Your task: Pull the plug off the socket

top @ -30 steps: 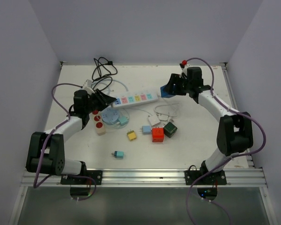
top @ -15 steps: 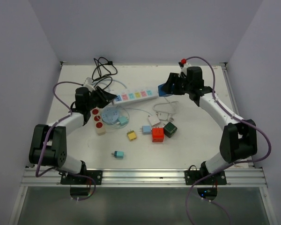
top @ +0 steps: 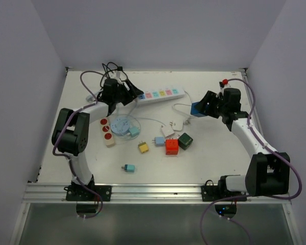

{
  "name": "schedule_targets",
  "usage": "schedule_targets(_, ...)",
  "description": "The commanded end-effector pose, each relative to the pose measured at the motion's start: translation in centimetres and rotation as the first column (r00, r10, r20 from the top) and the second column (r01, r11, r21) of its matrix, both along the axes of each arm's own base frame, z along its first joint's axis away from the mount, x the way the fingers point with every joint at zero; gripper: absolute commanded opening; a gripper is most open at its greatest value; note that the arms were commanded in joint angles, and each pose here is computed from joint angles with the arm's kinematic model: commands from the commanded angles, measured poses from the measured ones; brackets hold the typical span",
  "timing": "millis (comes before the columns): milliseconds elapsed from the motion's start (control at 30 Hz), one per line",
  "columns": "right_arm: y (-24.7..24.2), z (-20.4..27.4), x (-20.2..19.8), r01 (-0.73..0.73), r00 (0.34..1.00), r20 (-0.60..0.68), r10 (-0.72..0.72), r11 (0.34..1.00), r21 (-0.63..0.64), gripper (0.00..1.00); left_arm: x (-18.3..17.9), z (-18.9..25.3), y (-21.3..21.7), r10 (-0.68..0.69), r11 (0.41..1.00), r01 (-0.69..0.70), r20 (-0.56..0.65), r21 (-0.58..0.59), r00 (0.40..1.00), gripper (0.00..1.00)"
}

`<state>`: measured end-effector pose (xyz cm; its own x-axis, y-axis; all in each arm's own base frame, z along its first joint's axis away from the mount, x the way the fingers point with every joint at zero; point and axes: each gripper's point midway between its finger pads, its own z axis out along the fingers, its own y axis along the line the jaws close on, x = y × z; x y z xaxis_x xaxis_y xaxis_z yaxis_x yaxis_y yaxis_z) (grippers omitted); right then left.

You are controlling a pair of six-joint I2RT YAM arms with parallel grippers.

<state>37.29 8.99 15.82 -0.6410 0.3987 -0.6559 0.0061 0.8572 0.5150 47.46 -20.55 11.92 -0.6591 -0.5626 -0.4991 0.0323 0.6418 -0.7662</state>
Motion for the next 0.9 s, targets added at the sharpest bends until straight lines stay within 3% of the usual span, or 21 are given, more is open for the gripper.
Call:
schedule_targets(0,-0.1,1.5,0.3,0.007,0.999,0.047,-0.009,0.998,0.062,0.06,0.4,-2.5,0.1,0.002,0.982,0.008,-0.052,0.188,0.999,0.77)
schedule_targets(67,-0.4,1.3,0.3,0.020,0.999,0.041,-0.023,0.996,0.082,0.06,0.3,-3.0,0.8,0.017,0.966,-0.003,-0.051,0.260,0.999,0.82)
schedule_targets(100,-0.6,1.1,0.4,0.026,0.999,0.041,-0.030,0.996,0.085,0.06,0.6,-2.4,1.1,0.025,0.961,-0.013,-0.039,0.278,0.999,0.89)
schedule_targets(267,-1.0,0.3,0.0,0.049,0.999,0.016,-0.051,0.995,0.088,0.08,1.5,-0.5,3.6,0.072,0.899,-0.063,-0.005,0.433,0.997,0.95)
schedule_targets(367,-3.3,-0.3,-0.2,0.139,0.990,-0.015,-0.138,0.986,0.090,0.10,1.9,1.8,6.6,0.142,0.792,-0.130,0.027,0.597,0.989,0.97)
schedule_targets(433,-4.7,-0.8,-0.4,0.197,0.980,-0.022,-0.196,0.975,0.103,0.13,2.1,5.1,7.3,0.162,0.744,-0.186,0.097,0.642,0.982,0.98)
schedule_targets(500,-5.5,-1.4,-0.6,0.238,0.971,-0.040,-0.235,0.962,0.135,0.13,0.9,7.9,8.1,0.172,0.737,-0.220,0.138,0.639,0.975,0.98)
schedule_targets(667,-5.8,-3.6,-0.4,0.263,0.964,-0.103,-0.246,0.943,0.205,0.14,-3.9,14.3,6.9,0.080,0.839,-0.201,0.251,0.505,0.965,0.98)
schedule_targets(733,-5.5,-5.0,-0.2,0.258,0.964,-0.120,-0.236,0.939,0.228,0.14,-5.8,14.6,7.0,0.052,0.843,-0.180,0.258,0.506,0.965,0.98)
schedule_targets(867,-5.1,-7.4,0.2,0.262,0.962,-0.152,-0.229,0.929,0.263,0.23,-10.2,17.7,8.2,0.019,0.851,-0.203,0.359,0.483,0.933,0.99)
